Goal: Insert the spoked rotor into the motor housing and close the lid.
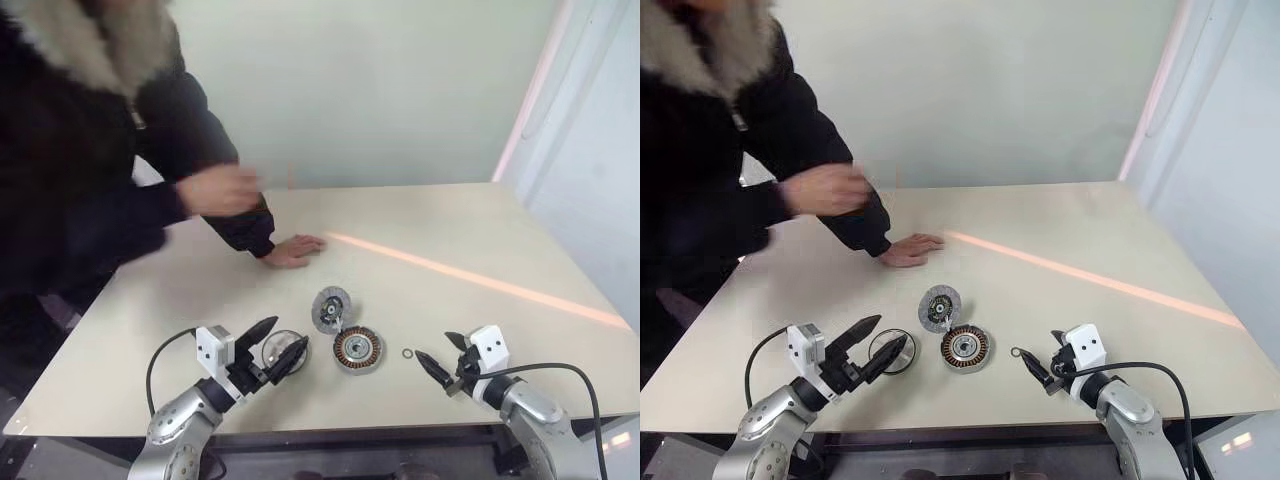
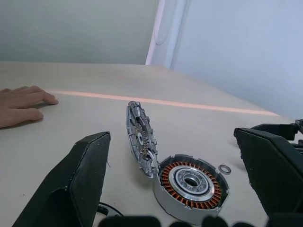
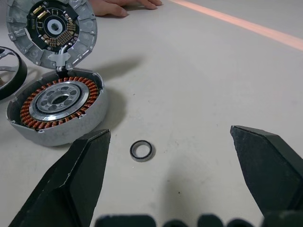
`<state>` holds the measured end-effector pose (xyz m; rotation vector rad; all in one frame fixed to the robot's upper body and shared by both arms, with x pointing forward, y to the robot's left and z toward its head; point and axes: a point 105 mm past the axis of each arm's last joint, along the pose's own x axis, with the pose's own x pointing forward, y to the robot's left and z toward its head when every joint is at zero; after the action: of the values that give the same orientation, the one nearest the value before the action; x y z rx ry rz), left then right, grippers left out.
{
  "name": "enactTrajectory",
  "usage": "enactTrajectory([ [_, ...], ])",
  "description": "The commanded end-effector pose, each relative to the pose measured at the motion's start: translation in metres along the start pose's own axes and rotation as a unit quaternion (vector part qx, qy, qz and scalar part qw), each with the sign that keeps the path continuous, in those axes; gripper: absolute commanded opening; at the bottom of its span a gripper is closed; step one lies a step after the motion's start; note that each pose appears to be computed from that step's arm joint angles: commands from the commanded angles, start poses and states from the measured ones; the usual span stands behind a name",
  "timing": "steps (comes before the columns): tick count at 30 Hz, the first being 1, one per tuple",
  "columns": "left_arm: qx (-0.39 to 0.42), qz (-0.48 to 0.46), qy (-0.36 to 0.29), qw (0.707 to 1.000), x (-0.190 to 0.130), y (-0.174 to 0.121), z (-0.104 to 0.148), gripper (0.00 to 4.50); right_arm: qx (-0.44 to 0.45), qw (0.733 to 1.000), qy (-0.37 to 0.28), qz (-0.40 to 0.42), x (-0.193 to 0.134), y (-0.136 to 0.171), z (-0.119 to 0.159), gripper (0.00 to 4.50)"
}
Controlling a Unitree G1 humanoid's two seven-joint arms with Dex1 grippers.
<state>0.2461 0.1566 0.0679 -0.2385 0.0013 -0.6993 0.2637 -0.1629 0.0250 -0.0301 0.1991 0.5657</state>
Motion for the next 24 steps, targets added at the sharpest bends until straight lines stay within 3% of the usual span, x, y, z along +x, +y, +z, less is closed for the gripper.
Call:
enactTrajectory([
  [1,0.018,-0.011,-0.013,1.0,0.004,-0.002,0.009,4.5,-0.023,0.999,-0.029,-0.002,0.0,-0.003,0.018,4.44],
  [15,0.003,-0.012,0.01,1.0,-0.006,-0.007,0.001,4.5,-0.016,0.999,-0.042,-0.02,0.003,-0.004,0.027,4.44],
  [24,-0.019,-0.019,0.042,0.999,-0.017,-0.017,-0.015,4.5,-0.022,0.999,-0.011,-0.028,0.004,0.003,0.023,4.44],
])
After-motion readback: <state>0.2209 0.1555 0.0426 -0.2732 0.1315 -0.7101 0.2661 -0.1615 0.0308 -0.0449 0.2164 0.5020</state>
